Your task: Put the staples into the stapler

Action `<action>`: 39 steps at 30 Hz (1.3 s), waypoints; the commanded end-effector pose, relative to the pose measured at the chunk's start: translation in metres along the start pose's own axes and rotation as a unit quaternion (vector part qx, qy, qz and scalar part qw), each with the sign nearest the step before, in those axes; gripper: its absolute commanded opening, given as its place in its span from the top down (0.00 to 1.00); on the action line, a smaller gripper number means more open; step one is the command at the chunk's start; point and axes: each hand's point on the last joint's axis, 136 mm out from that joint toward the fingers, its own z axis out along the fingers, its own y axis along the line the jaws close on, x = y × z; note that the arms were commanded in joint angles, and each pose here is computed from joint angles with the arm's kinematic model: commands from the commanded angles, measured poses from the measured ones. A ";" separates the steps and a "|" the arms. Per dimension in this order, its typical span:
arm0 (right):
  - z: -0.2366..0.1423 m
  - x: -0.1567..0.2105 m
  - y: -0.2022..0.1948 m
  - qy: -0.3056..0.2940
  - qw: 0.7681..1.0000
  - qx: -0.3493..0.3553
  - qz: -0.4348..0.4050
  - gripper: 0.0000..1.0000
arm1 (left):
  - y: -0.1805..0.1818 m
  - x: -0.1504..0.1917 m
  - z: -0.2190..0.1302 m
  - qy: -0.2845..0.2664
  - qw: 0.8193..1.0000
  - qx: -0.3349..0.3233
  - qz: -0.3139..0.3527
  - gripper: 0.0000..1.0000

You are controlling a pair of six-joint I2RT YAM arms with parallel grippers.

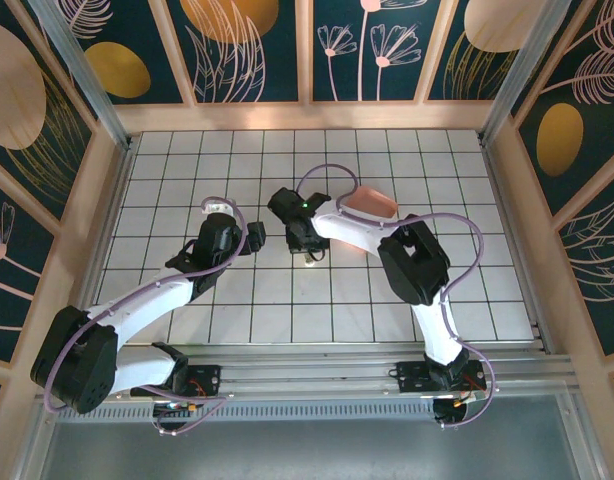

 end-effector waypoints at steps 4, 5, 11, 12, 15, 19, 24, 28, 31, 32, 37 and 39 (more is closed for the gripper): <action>-0.032 -0.018 -0.003 -0.041 0.999 -0.009 0.015 0.83 | -0.007 -0.015 -0.004 -0.017 1.000 0.013 -0.002 0.09; -0.030 -0.017 -0.004 -0.037 0.999 -0.011 0.017 0.83 | -0.007 -0.015 -0.005 -0.017 1.000 0.013 -0.002 0.09; -0.018 -0.003 -0.002 -0.009 0.999 -0.026 0.031 0.74 | -0.007 -0.015 -0.005 -0.017 1.000 0.014 -0.003 0.09; -0.017 -0.001 -0.003 -0.005 0.999 -0.027 0.035 0.72 | -0.006 -0.015 -0.005 -0.017 1.000 0.013 -0.004 0.09; -0.010 0.004 -0.005 0.006 0.999 -0.031 0.044 0.64 | -0.006 -0.014 -0.006 -0.016 1.000 0.012 -0.004 0.09; -0.002 0.007 -0.008 0.015 0.998 -0.036 0.051 0.62 | -0.005 -0.014 -0.006 -0.017 1.000 0.011 -0.004 0.09; 0.006 0.010 -0.006 0.024 0.997 -0.046 0.053 0.61 | -0.005 -0.014 -0.006 -0.017 1.000 0.010 -0.005 0.09; 0.010 0.013 -0.008 0.029 0.997 -0.046 0.053 0.65 | -0.004 -0.014 -0.007 -0.017 1.000 0.008 -0.007 0.09; 0.013 0.014 -0.010 0.031 0.997 -0.043 0.052 0.69 | -0.004 -0.014 -0.007 -0.018 1.000 0.008 -0.008 0.09; 0.013 0.014 -0.011 0.032 0.997 -0.042 0.052 0.70 | -0.004 -0.014 -0.007 -0.018 1.000 0.007 -0.008 0.09; 0.010 0.011 -0.011 0.025 0.997 -0.041 0.052 0.73 | -0.004 -0.014 -0.007 -0.018 1.000 0.007 -0.007 0.09; 0.010 0.012 -0.012 0.026 0.997 -0.040 0.052 0.73 | -0.004 -0.014 -0.006 -0.016 1.000 0.007 -0.006 0.09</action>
